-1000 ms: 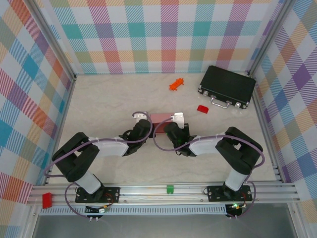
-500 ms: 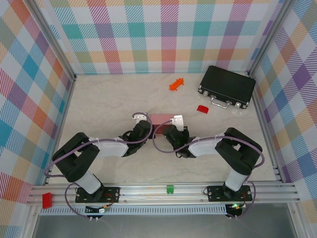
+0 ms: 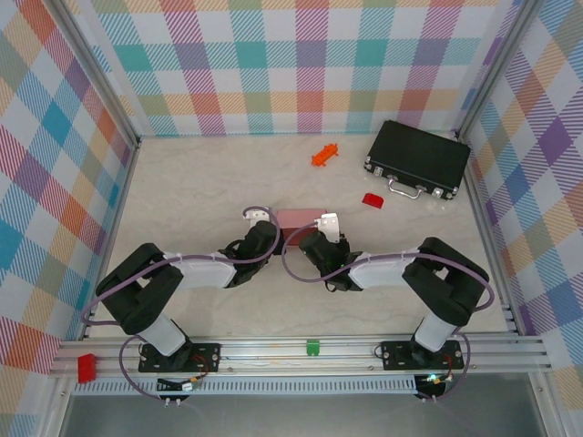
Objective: Fold the paper box
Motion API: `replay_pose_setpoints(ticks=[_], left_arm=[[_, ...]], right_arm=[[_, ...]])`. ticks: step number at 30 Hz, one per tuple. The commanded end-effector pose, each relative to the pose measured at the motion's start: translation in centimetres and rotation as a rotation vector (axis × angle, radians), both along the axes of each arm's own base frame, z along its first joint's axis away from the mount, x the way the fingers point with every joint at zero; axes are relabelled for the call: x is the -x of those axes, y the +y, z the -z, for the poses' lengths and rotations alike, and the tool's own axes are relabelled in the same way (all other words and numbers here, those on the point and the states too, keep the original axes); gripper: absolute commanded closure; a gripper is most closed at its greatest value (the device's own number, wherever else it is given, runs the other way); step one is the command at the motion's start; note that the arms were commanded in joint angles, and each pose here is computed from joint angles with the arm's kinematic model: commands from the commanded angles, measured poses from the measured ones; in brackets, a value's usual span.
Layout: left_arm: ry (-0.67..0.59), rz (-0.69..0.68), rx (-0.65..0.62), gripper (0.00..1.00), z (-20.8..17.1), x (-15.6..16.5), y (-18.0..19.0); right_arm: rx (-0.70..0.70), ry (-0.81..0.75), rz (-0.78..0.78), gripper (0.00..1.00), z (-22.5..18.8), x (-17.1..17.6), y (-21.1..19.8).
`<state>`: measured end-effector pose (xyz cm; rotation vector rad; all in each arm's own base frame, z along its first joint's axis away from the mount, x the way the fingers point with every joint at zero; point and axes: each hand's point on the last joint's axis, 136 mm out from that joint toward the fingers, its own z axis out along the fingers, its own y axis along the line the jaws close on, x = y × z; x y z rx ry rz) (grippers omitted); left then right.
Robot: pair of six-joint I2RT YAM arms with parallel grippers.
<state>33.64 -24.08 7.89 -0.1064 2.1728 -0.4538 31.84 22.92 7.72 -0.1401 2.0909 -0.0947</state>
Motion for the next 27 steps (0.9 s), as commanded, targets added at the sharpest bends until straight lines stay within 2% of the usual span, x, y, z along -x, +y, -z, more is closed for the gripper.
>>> replay_pose_setpoints(ticks=[1, 8, 27], left_arm=[[0.038, 0.016, -0.035, 1.00, 1.4, 1.2, 0.2], [0.027, 0.035, -0.038, 0.96, 1.0, 1.3, 0.0], [-0.006, 0.110, -0.036, 0.63, 0.1, 2.7, 0.3]], right_arm=[[-0.002, 0.005, 0.007, 0.76, -0.1, 0.7, -0.5], [0.002, 0.015, 0.014, 0.72, 0.2, 1.2, -1.2], [-0.006, 0.034, 0.027, 0.68, 0.3, 2.2, -2.2]])
